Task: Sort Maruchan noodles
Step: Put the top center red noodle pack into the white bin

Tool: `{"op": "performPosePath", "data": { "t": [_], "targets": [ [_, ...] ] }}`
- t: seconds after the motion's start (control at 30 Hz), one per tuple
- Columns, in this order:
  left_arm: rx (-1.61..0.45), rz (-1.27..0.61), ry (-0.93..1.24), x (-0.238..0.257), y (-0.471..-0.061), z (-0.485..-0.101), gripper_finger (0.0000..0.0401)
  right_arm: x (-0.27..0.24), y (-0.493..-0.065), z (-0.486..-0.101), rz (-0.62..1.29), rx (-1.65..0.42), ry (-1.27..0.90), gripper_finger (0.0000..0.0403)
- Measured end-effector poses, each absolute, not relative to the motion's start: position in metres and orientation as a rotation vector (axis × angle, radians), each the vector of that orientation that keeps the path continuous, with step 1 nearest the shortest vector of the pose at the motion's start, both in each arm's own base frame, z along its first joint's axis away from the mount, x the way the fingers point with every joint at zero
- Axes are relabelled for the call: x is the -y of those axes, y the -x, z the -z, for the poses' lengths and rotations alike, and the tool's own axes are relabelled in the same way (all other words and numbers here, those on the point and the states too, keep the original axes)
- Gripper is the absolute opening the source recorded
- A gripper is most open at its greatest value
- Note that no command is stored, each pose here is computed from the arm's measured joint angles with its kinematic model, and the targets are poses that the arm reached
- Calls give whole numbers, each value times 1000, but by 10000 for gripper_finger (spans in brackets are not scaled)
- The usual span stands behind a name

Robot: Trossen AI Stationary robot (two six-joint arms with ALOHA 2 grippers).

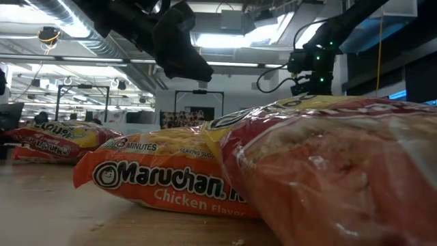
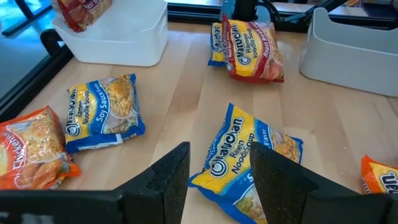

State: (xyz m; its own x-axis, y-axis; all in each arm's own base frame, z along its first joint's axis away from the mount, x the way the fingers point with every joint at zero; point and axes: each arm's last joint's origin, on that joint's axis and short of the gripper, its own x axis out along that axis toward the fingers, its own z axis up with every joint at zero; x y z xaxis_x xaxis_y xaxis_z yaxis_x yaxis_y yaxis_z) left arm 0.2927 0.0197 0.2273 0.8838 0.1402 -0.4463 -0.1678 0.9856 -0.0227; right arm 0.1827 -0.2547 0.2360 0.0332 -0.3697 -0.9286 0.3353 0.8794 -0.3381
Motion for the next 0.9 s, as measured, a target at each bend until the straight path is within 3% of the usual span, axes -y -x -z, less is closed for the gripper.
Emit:
{"op": "performPosePath", "data": {
  "t": [0.23,0.47,0.9],
  "targets": [
    [-459,-167,59,-20,-293,-227,162,255,-187,-237,392,-1375,109,95],
    [-459,-167,59,-20,-293,-227,162,267,-180,-231,389,-1287,48,95],
    [-459,-167,60,-20,-293,-227,162,281,-184,-196,364,-1362,-27,97]
  ]
}}
